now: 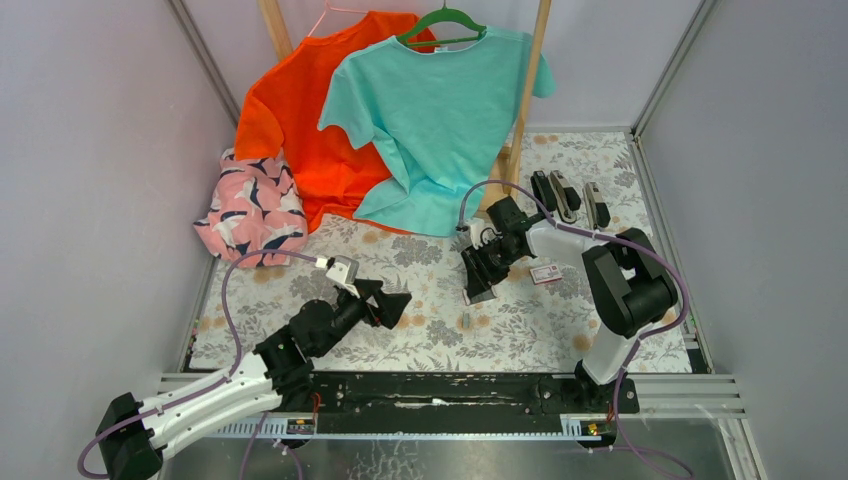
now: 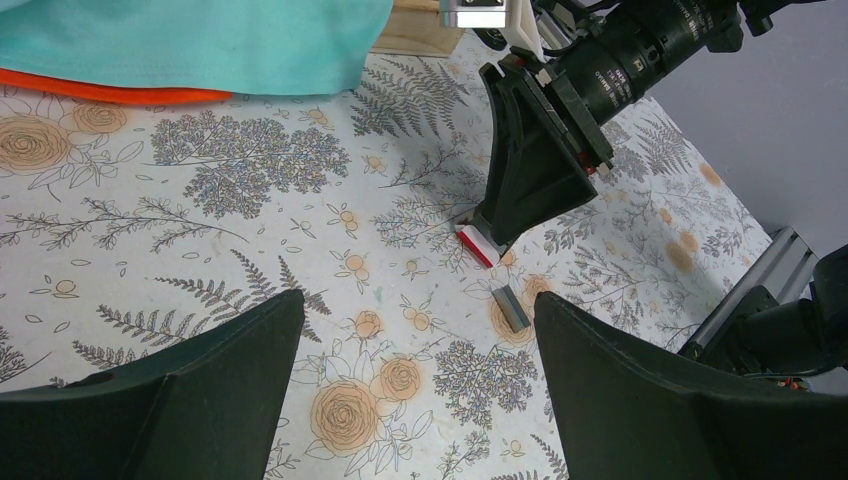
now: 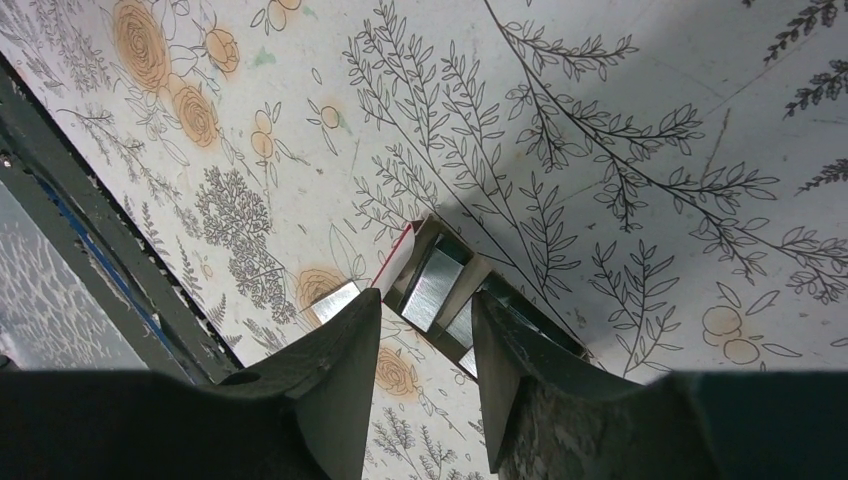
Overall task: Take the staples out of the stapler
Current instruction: Adjust the staple in the staple box.
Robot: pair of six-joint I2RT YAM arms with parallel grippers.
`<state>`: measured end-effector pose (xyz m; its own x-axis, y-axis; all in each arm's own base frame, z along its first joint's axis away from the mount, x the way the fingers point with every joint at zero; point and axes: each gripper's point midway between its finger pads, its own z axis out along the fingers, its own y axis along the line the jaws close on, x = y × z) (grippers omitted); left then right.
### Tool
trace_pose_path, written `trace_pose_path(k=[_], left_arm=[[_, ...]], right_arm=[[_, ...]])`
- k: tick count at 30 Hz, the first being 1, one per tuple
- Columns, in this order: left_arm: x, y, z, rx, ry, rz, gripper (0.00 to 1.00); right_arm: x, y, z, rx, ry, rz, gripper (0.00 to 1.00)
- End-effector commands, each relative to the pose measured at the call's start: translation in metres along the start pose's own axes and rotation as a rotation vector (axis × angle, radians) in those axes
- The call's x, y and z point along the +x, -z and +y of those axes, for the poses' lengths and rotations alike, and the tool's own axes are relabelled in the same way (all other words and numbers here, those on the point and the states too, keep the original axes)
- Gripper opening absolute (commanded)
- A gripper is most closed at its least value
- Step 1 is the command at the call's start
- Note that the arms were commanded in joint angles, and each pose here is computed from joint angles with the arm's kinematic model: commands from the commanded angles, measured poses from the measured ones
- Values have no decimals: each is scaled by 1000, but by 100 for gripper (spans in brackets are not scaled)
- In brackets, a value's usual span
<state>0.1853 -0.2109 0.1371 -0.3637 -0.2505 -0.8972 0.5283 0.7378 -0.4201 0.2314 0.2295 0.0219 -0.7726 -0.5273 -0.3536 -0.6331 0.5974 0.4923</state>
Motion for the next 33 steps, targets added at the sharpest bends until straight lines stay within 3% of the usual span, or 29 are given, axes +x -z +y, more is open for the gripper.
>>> trace_pose_path(k=[1, 9, 13, 16, 20, 23, 27, 33], left_arm=[[-7, 0, 0, -6, 1, -22, 92], [-17, -3, -7, 26, -19, -61, 93], [-31, -9, -29, 136, -63, -124, 93], [-36, -19, -43, 200, -93, -148, 100], [-38, -38, -54, 234, -103, -129, 100], [-37, -52, -45, 192, -72, -112, 100], [-34, -64, -34, 158, -20, -115, 100], [-6, -93, -15, 75, 42, 32, 99]], right_arm=[[-14, 12, 4, 38, 36, -37, 47], [-36, 51, 38, -23, 172, -151, 47], [-39, 70, 53, -39, 266, -209, 47], [-41, 82, 60, -66, 290, -253, 47], [-41, 93, 41, -36, 243, -285, 46], [-37, 93, 16, 47, 230, -263, 47], [-36, 93, 13, 36, 234, -251, 47], [-33, 93, 11, 14, 271, -201, 47]])
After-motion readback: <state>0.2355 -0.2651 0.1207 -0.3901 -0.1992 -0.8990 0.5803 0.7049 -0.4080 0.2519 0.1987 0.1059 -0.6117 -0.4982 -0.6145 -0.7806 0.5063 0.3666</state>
